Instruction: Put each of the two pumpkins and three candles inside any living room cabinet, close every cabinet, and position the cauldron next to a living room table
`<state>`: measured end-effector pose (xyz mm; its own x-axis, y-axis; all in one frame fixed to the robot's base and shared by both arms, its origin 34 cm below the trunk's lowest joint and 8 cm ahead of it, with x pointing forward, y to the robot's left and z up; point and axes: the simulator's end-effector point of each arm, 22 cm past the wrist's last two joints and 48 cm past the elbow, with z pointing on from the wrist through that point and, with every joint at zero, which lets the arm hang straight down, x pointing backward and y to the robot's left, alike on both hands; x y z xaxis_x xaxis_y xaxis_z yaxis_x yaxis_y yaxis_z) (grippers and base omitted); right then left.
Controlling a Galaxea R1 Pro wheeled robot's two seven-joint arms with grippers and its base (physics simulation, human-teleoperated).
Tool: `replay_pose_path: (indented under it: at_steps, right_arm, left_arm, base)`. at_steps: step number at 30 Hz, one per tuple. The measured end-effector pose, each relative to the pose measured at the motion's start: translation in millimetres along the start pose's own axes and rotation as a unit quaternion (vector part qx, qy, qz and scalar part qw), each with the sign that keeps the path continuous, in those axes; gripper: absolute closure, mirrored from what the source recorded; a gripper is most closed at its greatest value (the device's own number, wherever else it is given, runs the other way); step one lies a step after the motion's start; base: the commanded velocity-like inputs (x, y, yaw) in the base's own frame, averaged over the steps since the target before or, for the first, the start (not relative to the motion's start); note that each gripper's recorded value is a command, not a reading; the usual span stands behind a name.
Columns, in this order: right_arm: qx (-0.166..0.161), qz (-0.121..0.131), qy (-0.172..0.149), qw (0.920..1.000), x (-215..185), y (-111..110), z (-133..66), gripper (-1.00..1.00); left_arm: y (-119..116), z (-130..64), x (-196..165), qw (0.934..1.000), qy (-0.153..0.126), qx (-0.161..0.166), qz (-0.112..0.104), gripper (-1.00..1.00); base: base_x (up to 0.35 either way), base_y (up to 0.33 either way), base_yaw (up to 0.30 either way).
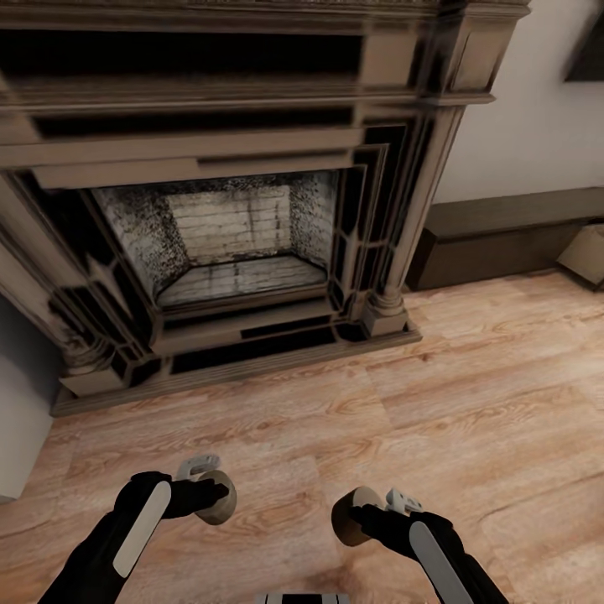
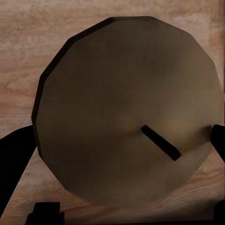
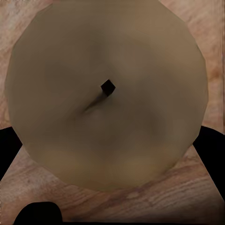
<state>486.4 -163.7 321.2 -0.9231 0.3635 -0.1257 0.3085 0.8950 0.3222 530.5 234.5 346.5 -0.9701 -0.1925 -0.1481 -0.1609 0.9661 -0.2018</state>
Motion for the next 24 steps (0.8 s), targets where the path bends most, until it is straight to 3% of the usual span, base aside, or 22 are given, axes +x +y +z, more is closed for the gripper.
replay_pose_path:
  at_steps: [11, 24]
  right_arm:
    - [0.008, 0.006, 0.006, 0.9999, -1.2, 1.3, -14.8, 1.0]
    - [0.018, 0.028, 0.016, 0.9993, -3.3, -3.3, -32.8, 1.0]
  left_arm:
    - [-3.6, -17.0, -3.8, 1.0, 0.007, -0.001, -0.002, 1.0]
    - [-8.0, -36.1, -7.2, 0.9999, 0.016, -0.002, -0.005, 1.0]
  base:
    - [-0.012, 0.0, -0.176]
    - [-0.285, 0.0, -0.176]
